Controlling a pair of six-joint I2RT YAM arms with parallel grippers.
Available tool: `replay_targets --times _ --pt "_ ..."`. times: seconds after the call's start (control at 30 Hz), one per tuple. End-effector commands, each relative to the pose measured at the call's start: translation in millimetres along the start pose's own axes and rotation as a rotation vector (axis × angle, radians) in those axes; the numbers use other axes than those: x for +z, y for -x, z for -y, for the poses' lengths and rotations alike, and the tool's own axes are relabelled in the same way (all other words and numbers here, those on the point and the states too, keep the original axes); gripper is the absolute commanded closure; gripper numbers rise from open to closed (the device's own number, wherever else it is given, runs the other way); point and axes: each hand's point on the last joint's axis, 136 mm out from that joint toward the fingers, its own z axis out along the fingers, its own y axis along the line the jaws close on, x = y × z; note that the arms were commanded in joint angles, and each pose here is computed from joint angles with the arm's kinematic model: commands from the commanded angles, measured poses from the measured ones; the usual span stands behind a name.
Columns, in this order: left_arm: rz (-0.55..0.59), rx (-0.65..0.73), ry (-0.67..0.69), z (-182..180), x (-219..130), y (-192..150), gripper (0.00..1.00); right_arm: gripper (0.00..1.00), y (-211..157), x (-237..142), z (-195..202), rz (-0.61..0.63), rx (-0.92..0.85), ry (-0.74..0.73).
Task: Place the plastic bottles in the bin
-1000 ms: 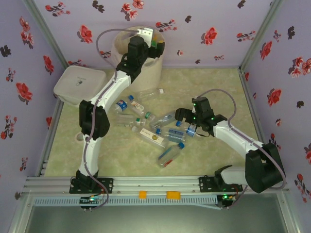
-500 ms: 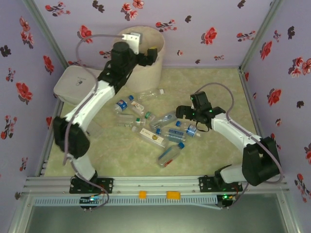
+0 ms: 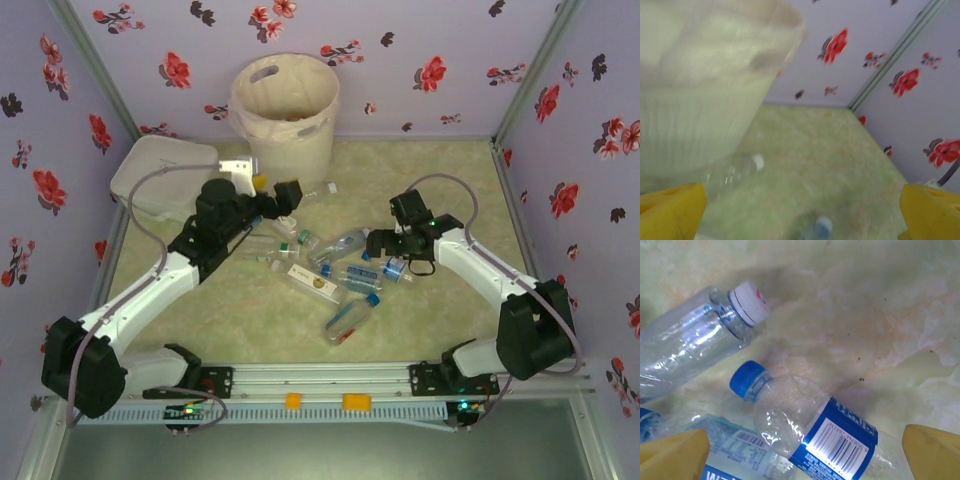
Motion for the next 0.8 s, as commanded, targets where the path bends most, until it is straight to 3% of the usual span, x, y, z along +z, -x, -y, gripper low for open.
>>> replay_targets --times 0.0,0.23,0.43,0.77 --pt "-0.018 -0.139 0.003 -8.1 -2.1 -19.3 0.0 0.02 -20.4 -2.3 11.7 -0.056 -0.007 -0.054" --pt "-0.131 -0.259 0.077 -32.4 15.7 -72.8 0.0 0.04 -33.3 12.4 5.3 -0.131 -0.023 -0.021" --pt "-0.136 -0.267 0.088 -34.4 30.3 -74.8 0.0 0.03 -40.3 17.2 -0.3 -0.153 -0.058 0.003" --pt "-0.125 -0.252 0.072 -27.5 36.2 -68.6 0.0 0.02 -33.9 33.2 19.9 -0.158 -0.06 -0.132"
